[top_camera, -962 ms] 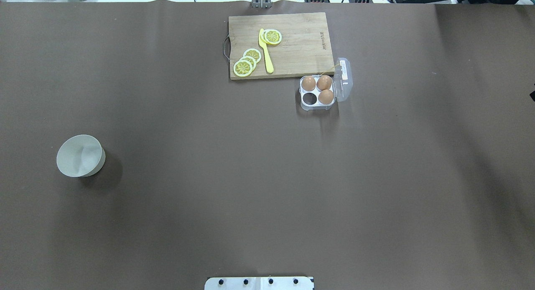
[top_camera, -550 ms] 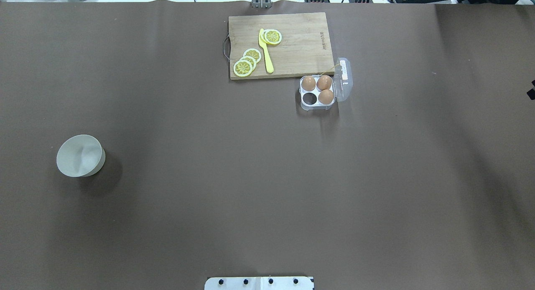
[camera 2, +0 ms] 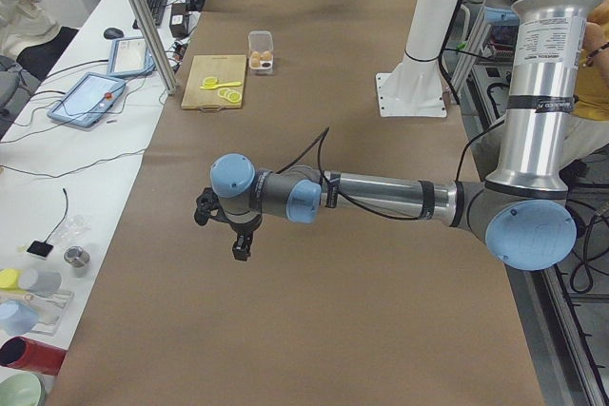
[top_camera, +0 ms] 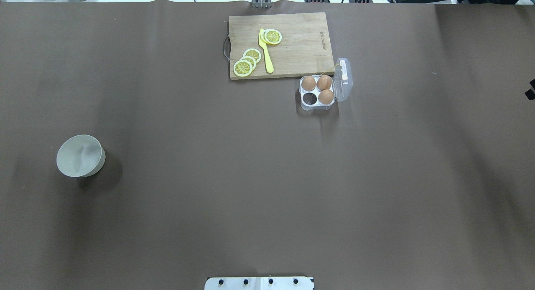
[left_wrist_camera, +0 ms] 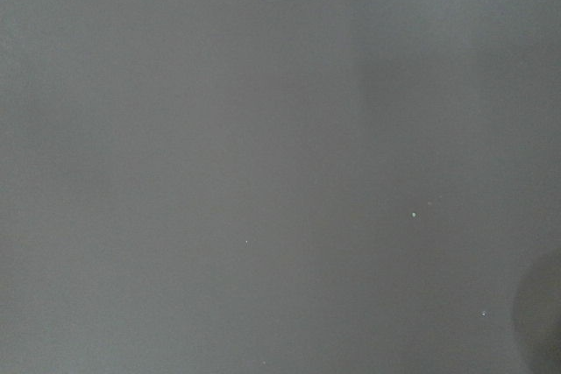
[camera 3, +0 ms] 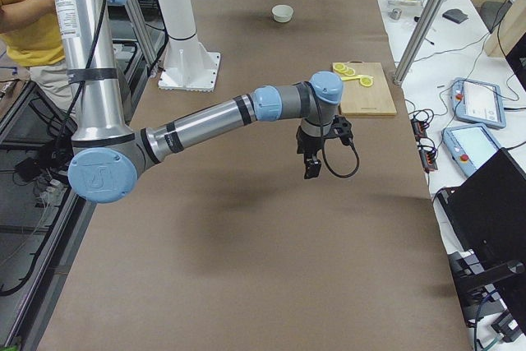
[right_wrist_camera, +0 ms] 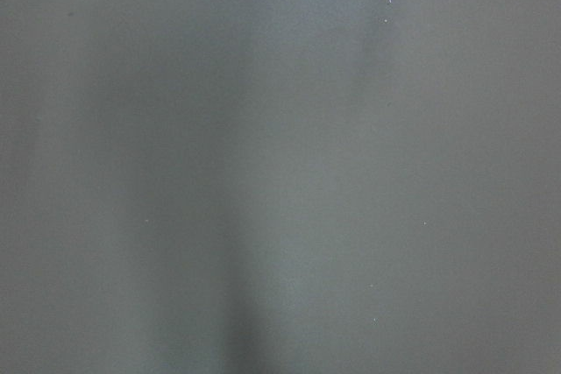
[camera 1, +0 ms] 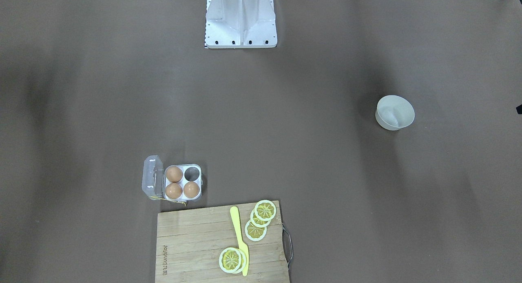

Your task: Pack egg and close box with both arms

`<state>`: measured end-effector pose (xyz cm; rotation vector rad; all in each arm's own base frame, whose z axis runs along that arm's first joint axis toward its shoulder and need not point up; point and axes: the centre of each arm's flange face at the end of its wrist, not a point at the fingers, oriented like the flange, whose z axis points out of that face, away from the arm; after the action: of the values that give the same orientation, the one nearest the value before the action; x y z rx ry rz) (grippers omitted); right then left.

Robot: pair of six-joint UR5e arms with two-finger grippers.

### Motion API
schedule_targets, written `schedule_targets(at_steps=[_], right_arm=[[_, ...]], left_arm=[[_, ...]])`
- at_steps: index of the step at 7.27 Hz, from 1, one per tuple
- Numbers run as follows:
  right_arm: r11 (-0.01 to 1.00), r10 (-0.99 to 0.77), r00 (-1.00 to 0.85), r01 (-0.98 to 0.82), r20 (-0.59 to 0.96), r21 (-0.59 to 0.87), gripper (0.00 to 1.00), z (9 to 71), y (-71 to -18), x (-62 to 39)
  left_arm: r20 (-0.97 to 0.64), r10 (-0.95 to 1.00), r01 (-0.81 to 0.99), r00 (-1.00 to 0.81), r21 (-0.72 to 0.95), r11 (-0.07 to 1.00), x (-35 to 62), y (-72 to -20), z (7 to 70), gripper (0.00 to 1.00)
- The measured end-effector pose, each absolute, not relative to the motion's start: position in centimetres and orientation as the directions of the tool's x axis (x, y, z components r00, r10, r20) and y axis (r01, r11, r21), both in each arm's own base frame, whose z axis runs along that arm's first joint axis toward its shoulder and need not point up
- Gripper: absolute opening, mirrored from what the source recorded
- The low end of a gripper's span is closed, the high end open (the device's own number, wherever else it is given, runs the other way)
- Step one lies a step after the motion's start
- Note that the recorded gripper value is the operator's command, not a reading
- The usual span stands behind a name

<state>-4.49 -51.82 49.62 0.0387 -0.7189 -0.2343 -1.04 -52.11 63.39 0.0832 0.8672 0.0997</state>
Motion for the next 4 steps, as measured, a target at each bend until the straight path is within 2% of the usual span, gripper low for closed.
schedule_targets(at_steps=[4], right_arm=[[0.972,-0.229,0.728,0.205,0.646,0.114,1.00,49.67,-51.80,-4.78]], left_arm=[[-0.760,0.000,0.028,0.650,0.023,0.999,-1.45,-52.51,63.22,0.97]])
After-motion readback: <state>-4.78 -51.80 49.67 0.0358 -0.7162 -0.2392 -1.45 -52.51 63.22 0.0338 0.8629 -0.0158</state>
